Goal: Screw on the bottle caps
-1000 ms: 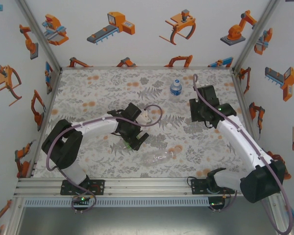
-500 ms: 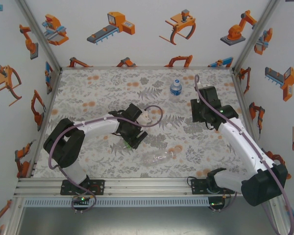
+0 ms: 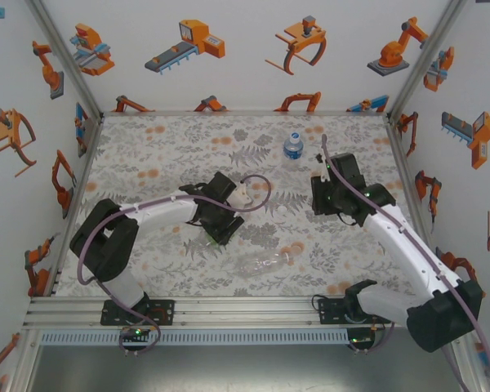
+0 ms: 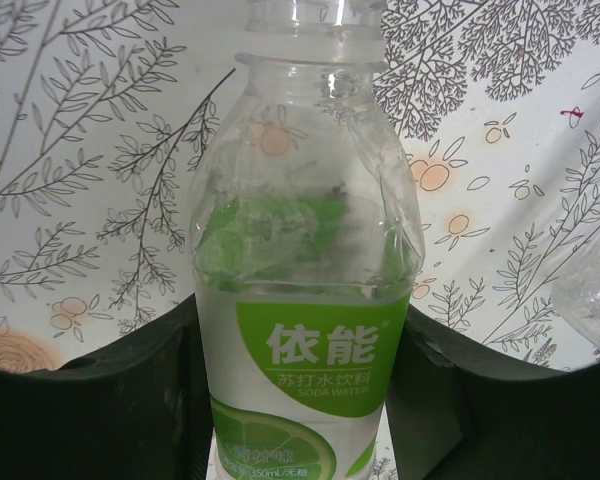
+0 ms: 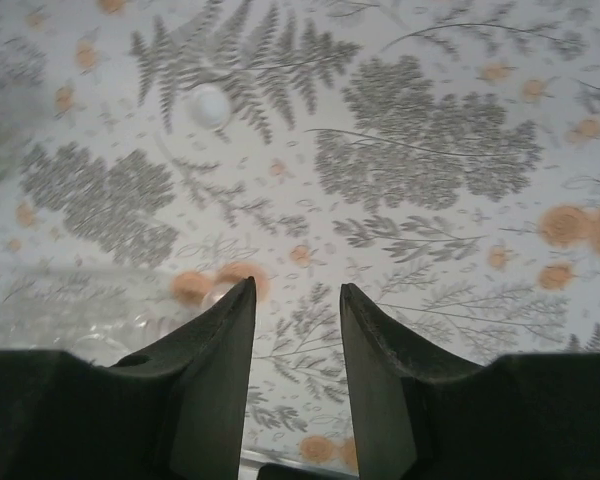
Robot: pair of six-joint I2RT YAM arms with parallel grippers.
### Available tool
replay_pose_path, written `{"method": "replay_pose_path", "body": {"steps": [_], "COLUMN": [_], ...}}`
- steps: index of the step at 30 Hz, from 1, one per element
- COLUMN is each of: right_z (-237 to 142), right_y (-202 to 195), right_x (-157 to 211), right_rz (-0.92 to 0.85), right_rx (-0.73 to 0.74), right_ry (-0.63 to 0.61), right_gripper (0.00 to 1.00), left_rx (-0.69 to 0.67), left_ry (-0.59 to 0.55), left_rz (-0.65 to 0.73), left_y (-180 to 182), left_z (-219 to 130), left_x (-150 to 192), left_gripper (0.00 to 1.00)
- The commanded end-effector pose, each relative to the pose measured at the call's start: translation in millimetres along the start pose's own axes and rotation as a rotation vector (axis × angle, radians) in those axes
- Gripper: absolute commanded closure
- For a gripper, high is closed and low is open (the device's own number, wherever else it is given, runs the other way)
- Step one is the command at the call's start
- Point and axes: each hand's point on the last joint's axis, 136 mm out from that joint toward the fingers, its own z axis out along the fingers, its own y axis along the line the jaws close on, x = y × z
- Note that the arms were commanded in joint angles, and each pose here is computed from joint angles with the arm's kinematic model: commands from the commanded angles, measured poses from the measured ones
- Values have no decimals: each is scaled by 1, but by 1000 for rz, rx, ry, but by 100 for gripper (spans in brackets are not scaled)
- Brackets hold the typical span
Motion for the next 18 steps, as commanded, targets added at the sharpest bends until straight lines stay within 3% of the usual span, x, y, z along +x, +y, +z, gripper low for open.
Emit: {"method": "replay_pose_path", "body": {"steps": [1, 11, 18], "right_z": [-12, -12, 6], "right_y": [31, 116, 146], "right_x": [12, 99, 141], "right_rz": [-7, -134, -136], "right_rx": [-134, -391, -431], "right_ry": [2, 148, 207], "right_gripper": [62, 61, 57], "left_rx": [-26, -7, -18], "left_ry": [-62, -290, -312], "left_rz": [17, -86, -73], "left_y": [9, 40, 47], "left_z": [-23, -98, -144], "left_x": [-14, -49, -56], "left_gripper": [59, 73, 83]}}
